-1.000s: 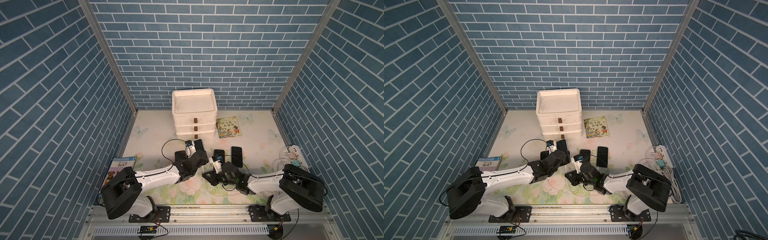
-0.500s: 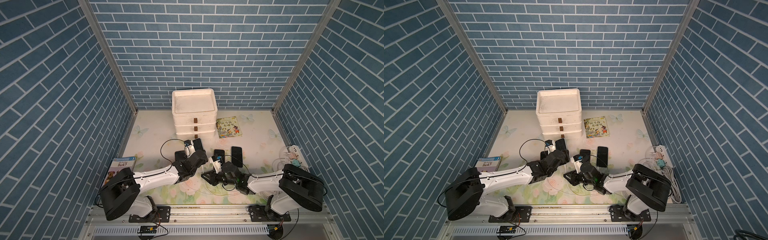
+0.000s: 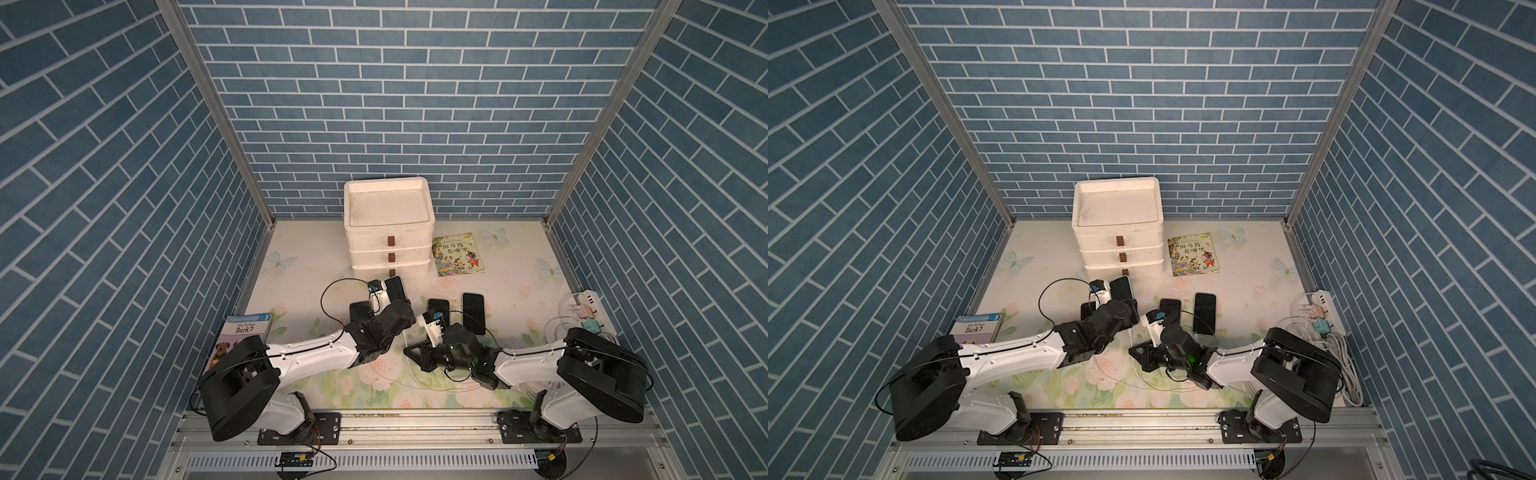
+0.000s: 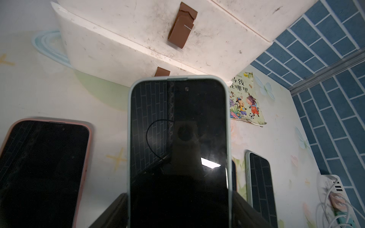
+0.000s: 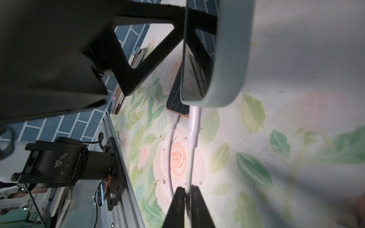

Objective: Unplug the charging cable from the phone
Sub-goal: Remove the charging cable from the phone.

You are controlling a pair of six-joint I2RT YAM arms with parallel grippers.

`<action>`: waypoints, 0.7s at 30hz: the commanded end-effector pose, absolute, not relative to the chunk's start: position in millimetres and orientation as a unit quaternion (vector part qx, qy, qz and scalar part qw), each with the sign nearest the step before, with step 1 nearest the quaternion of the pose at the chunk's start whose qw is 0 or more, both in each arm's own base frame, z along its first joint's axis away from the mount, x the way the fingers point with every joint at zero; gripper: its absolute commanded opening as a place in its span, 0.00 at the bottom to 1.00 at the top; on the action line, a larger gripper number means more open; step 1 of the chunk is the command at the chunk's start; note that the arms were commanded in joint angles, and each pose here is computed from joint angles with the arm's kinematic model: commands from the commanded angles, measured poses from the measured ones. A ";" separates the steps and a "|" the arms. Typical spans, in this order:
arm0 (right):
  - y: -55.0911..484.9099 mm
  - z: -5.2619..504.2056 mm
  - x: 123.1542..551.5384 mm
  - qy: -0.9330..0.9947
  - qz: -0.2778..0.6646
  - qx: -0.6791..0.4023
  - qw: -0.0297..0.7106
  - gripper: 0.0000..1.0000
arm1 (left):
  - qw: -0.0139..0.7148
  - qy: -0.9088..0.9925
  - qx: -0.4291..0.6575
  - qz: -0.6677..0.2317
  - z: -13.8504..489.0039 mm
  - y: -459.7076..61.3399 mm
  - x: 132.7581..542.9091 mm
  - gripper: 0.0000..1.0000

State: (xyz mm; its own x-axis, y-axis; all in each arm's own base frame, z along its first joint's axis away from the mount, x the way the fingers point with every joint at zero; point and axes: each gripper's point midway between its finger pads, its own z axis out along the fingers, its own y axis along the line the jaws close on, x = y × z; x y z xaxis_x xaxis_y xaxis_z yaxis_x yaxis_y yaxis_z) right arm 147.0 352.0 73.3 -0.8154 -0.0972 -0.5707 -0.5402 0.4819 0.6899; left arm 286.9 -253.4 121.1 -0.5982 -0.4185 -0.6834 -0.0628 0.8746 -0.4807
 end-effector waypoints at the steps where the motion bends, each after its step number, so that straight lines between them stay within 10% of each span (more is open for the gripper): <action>1: 352.5 76.1 145.9 0.825 0.471 -0.201 0.240 0.07 | 0.449 0.852 -0.151 -0.223 139.3 -252.4 290.6 0.00; 21: 351.1 66.0 141.4 0.833 0.456 -0.219 0.225 0.00 | 0.465 0.840 -0.161 -0.231 150.6 -249.4 292.8 0.00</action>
